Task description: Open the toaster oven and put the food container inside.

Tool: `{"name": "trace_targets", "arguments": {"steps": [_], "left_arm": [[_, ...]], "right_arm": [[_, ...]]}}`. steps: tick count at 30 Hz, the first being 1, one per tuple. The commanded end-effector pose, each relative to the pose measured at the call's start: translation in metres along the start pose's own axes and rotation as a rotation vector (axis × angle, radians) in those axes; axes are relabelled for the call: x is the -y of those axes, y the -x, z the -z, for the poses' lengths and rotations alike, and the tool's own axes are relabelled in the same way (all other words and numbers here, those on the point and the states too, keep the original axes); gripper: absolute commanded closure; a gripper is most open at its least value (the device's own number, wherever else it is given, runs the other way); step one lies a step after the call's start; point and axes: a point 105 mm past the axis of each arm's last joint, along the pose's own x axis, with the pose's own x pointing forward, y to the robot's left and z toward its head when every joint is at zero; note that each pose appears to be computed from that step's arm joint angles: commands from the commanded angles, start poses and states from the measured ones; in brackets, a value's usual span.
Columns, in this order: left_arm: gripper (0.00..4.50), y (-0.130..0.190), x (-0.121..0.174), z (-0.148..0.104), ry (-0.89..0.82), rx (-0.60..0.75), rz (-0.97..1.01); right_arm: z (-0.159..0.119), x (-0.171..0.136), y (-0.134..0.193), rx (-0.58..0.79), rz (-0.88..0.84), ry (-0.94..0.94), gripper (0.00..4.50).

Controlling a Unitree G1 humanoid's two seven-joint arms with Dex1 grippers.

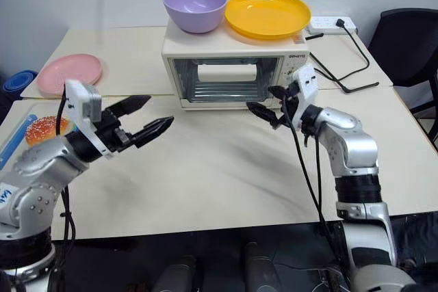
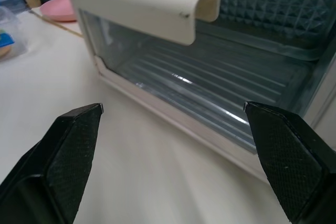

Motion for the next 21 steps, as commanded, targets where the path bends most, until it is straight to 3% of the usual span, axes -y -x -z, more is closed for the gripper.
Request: {"name": "trace_targets", "arguments": {"steps": [1, 8, 13, 21], "left_arm": [[0.00, -0.006, 0.003, -0.017, -0.057, 0.029, 0.034], [0.00, -0.014, 0.004, -0.022, -0.077, 0.046, 0.047], [0.00, -0.017, 0.003, -0.022, -0.073, 0.061, 0.033], [0.00, -0.031, -0.023, -0.026, -0.121, 0.054, -0.064]], "right_arm": [[-0.018, 0.000, -0.008, 0.051, -0.009, 0.036, 0.02], [-0.039, -0.014, -0.018, 0.129, -0.081, 0.043, 0.02], [-0.039, -0.030, -0.017, 0.133, -0.147, 0.064, 0.02], [-0.009, -0.058, -0.006, 0.077, -0.229, 0.087, 0.02]]}}
